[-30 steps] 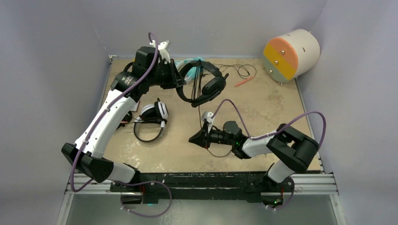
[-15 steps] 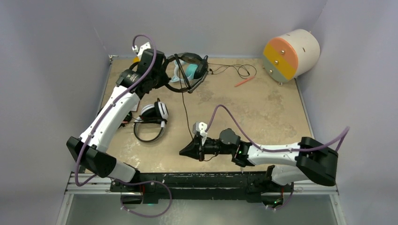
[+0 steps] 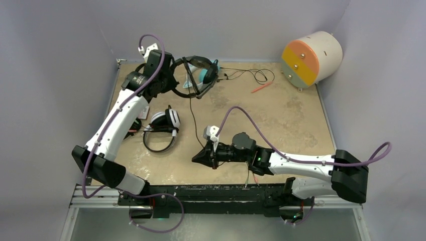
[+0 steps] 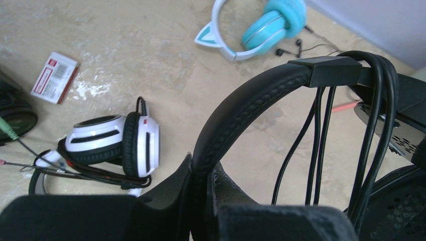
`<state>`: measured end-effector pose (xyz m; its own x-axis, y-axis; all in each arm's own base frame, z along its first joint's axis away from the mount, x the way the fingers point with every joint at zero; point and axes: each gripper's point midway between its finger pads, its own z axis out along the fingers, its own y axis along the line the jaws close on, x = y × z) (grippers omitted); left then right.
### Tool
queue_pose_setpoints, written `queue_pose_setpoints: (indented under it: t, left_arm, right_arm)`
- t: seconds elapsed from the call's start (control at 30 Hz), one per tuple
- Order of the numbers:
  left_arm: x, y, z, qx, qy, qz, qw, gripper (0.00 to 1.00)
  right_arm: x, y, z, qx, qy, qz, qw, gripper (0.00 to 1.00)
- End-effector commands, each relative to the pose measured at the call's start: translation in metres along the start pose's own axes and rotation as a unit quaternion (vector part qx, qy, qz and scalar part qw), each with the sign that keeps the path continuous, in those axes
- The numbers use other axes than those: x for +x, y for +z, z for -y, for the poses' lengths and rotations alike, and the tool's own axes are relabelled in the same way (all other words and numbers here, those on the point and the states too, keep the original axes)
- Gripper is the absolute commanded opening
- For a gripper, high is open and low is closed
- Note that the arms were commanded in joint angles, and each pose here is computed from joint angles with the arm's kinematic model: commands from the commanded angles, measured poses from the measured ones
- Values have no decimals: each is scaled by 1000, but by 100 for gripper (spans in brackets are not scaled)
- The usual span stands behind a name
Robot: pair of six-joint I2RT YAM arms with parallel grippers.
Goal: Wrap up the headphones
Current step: Wrap the headphones cable around the headphones.
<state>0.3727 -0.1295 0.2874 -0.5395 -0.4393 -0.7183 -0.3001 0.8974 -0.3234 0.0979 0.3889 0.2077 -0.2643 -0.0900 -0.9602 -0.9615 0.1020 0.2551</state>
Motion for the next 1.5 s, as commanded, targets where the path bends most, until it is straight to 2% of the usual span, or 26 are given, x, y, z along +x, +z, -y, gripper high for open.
queue_pose_setpoints:
  t: [0.0,0.23,0.47,0.6,0.73,0.87,1.1,1.23,1.37,1.47]
  left_arm:
    - [-54,-30,38,96,-45,25,994,0]
    - [-70,-38,45,121,-33,26,992,0]
    - [-57,-25,39,106,-7,2,994,0]
    - [-53,-12,28,74,3,4,997,0]
    - [-51,1,14,41,11,20,999,0]
    - [-46,17,-5,-6,20,34,999,0]
    - [-22,38,-19,-31,45,32,998,0]
    - [-9,38,-24,-52,86,45,994,0]
    - [14,28,-10,-53,164,82,982,0]
    - [29,25,-12,-53,200,77,975,0]
  right_arm:
    - [34,1,-2,-12,26,-34,999,0]
    - [69,-9,7,11,49,-44,998,0]
    - [52,-18,-1,1,29,-41,999,0]
    - [23,-26,-17,-26,13,-14,999,0]
    - [-7,-32,-26,-29,-11,-15,999,0]
    - [-50,-42,-37,-34,-43,4,998,0]
    - [-122,-53,-36,14,-94,15,995,0]
    - [-150,-58,-24,64,-99,11,993,0]
    - [-164,-50,-3,114,-112,-25,987,0]
    - [-170,-44,12,130,-105,-33,985,0]
